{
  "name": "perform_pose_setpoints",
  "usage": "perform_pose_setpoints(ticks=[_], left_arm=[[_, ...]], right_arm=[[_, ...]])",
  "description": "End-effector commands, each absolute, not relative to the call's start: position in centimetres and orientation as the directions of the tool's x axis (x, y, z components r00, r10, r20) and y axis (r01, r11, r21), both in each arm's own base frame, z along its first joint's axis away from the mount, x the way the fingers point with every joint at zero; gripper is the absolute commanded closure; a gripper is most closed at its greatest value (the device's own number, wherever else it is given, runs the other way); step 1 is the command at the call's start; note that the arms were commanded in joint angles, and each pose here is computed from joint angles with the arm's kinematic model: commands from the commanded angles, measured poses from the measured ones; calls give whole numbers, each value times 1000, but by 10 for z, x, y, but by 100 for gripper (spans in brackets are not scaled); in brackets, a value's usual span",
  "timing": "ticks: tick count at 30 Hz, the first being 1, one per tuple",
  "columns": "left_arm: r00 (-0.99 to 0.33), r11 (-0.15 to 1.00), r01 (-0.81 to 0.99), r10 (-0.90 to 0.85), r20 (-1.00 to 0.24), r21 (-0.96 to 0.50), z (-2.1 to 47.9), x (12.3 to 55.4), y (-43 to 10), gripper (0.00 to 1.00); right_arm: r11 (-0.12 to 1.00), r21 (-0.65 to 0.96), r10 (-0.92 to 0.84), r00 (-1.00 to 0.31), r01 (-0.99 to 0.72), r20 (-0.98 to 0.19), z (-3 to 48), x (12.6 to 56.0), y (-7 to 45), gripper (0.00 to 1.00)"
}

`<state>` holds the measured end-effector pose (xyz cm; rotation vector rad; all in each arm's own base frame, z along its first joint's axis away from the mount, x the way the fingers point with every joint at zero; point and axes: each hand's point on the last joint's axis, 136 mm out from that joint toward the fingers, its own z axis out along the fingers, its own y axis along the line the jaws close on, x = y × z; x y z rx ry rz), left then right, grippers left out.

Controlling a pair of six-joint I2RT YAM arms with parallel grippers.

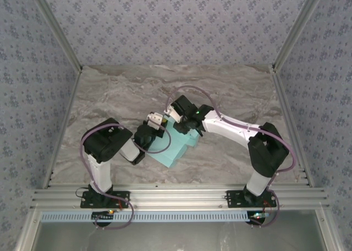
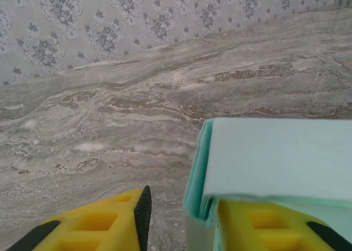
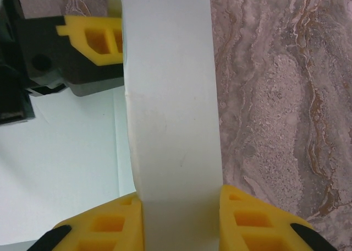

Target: Fold the paper box

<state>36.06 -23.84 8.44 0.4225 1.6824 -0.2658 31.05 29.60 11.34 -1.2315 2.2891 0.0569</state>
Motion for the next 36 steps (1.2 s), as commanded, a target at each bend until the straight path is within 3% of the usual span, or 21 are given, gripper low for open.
perform_pose_setpoints(ticks=[1, 5, 12, 25, 36], left_arm=[[-103, 874, 485, 86, -991, 25, 96, 353, -243, 59], [-94, 848, 529, 84, -992, 22, 101, 347, -247, 51], [-67, 849, 529, 53, -996, 9, 117, 350, -244, 48], [-65, 834, 549, -24, -998, -56, 135, 357, -232, 48], [-54, 825, 541, -161, -985, -165, 182, 367, -209, 46]], right_arm=[[555, -193, -820, -494, -809, -290, 74, 288, 270, 74], [583, -304, -810, -510, -753, -290, 88, 303, 255, 74], [593, -383, -804, -501, -708, -320, 115, 314, 246, 74], [643, -224, -749, -542, -732, -380, 114, 310, 250, 66], [701, -136, -680, -598, -700, -425, 116, 333, 236, 58]])
